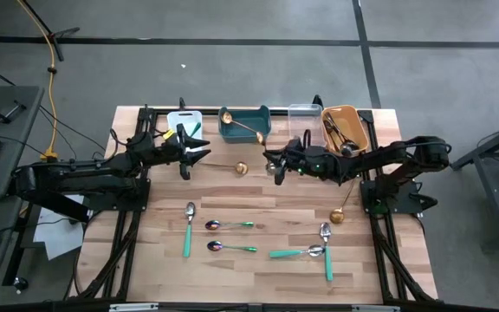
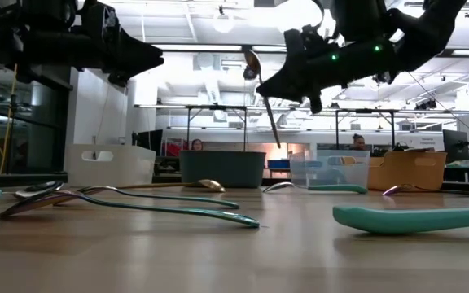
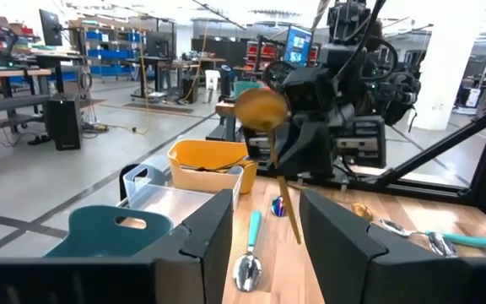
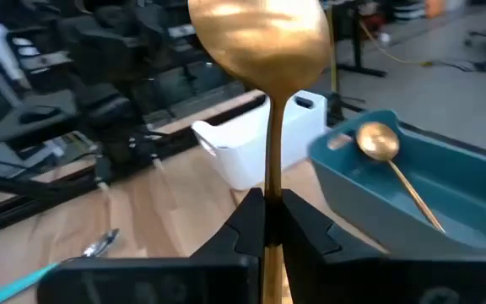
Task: Sort silverware by color (type)
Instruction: Put the gold spoon into the blue bin
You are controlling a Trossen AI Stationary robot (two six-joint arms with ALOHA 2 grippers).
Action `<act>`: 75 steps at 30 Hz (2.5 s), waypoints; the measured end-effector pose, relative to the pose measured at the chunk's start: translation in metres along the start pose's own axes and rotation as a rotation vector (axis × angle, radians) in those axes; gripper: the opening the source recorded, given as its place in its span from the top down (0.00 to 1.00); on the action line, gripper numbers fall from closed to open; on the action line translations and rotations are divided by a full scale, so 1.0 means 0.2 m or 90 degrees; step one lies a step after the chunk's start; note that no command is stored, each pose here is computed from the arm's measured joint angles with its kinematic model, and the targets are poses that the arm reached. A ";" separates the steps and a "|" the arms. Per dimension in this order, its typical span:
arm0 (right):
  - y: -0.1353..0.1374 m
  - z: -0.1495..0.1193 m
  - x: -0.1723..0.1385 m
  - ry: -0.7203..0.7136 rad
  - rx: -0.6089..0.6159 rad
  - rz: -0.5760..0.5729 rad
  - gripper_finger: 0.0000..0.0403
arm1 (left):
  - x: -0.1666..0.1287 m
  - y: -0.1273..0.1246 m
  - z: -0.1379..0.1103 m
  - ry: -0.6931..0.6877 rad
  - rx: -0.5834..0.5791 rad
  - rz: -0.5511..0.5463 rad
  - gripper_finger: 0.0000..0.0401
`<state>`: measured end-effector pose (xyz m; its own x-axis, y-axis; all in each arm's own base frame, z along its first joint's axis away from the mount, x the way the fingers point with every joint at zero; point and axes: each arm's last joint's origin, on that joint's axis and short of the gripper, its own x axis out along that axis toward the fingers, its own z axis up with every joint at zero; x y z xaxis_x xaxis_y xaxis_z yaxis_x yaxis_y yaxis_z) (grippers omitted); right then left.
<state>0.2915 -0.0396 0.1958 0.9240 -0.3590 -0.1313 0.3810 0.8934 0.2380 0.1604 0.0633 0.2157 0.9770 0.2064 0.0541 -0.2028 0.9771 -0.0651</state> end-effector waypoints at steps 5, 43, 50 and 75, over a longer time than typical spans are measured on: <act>0.01 0.04 0.02 -0.010 -0.021 0.029 0.97 | 0.01 0.00 -0.01 0.010 0.015 0.001 0.67; -0.28 0.65 0.49 0.066 -0.257 -0.101 0.97 | 0.01 0.00 0.02 -0.039 0.007 -0.001 0.67; -0.50 0.54 0.76 0.165 -0.264 -0.110 0.97 | 0.01 0.00 0.02 -0.039 0.007 -0.001 0.67; -0.64 0.31 0.87 0.353 -0.258 -0.018 0.95 | 0.01 0.00 0.02 -0.042 0.008 -0.002 0.67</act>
<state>0.4054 -0.2331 0.2021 0.7196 -0.2896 -0.6311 0.2633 0.9548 -0.1379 0.1622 0.0642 0.2207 0.9712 0.2061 0.1192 -0.2012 0.9782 -0.0523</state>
